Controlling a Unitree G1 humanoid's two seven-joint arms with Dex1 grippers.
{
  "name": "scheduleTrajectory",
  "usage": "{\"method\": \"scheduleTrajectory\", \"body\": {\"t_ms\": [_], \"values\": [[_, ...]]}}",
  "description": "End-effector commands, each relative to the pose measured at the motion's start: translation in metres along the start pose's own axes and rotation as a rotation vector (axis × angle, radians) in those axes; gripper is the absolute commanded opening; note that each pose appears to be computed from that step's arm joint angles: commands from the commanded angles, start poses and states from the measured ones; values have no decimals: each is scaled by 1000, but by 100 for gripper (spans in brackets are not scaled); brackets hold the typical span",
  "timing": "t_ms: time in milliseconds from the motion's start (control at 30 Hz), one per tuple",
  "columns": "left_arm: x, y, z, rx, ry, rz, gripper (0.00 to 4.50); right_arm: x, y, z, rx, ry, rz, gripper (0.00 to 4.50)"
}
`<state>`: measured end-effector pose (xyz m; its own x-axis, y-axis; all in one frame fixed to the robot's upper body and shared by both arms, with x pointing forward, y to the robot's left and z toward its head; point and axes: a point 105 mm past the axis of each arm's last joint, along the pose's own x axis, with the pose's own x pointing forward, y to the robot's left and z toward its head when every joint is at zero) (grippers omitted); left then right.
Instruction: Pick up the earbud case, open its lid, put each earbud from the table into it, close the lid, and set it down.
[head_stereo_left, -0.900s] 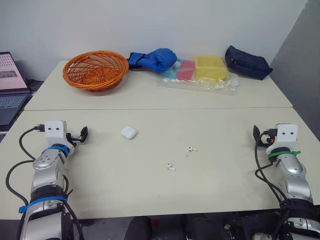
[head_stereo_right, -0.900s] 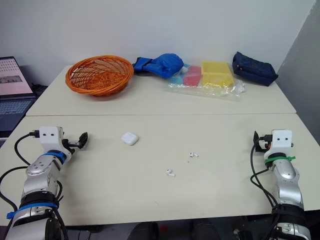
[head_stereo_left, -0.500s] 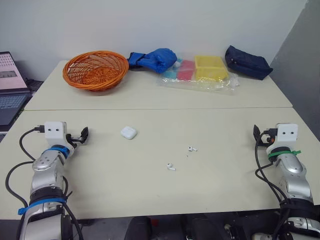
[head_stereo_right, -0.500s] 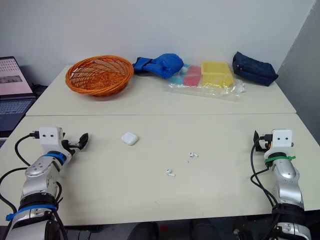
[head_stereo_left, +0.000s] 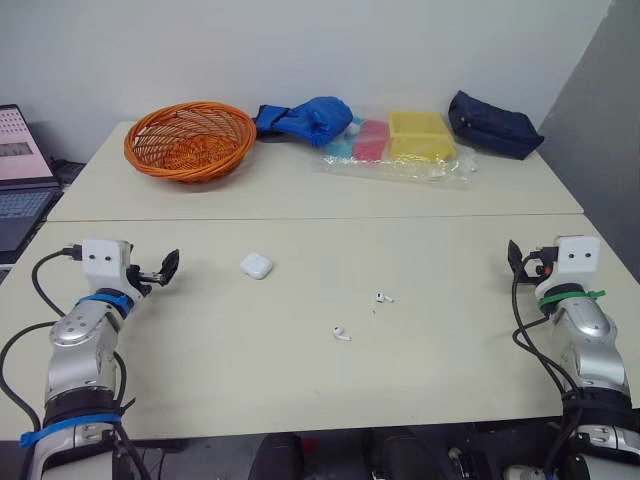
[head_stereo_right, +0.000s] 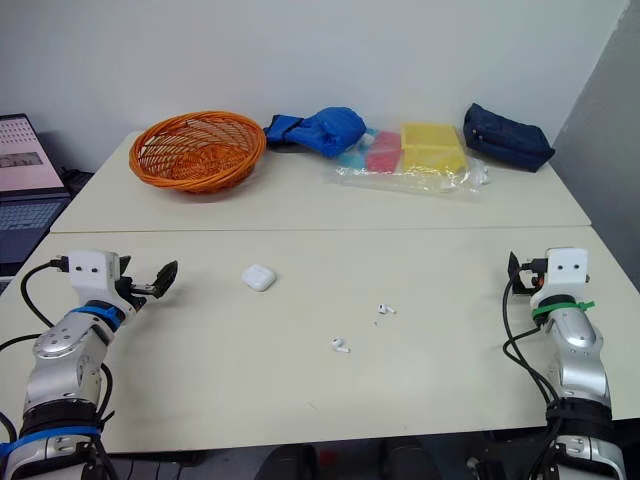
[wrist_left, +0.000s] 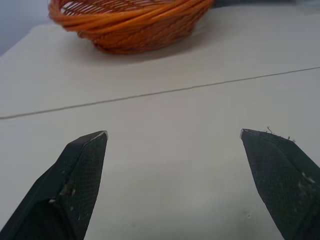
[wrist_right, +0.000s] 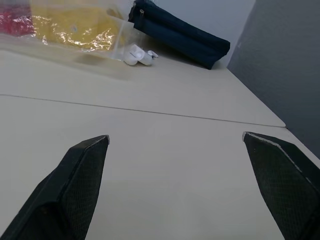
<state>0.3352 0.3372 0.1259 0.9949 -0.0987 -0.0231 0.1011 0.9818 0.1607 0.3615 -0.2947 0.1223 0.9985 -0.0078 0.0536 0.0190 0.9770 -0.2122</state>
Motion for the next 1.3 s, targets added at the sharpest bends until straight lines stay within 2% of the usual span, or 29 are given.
{"method": "scheduleTrajectory", "body": {"t_ms": [33, 200, 367, 533, 700, 933, 1233, 1267, 1300], "values": [[-10, -33, 42, 25, -92, -230, 445, 12, 33, 38, -6, -79, 282, 450], [-19, -78, 30, 42, 19, -482, 445, 9, 80, 63, -27, -88, 672, 450], [-10, -96, 9, 58, 76, -518, 445, -21, 139, 88, -24, -88, 1104, 450], [4, -102, -5, 69, 80, -485, 445, -46, 170, 97, -34, -45, 1310, 450], [22, -104, -19, 53, 77, -417, 445, -57, 187, 106, -75, -60, 1367, 450], [35, -132, -37, 13, 86, -444, 445, -61, 188, 112, -81, -60, 1338, 450], [49, -138, -35, 37, 82, -447, 445, -61, 185, 115, -82, -56, 1316, 450], [48, -138, -36, 36, 83, -452, 407, -61, 185, 115, -81, -57, 1315, 450], [47, -139, -36, 38, 86, -460, 392, -61, 185, 116, -79, -58, 1312, 450]]}}
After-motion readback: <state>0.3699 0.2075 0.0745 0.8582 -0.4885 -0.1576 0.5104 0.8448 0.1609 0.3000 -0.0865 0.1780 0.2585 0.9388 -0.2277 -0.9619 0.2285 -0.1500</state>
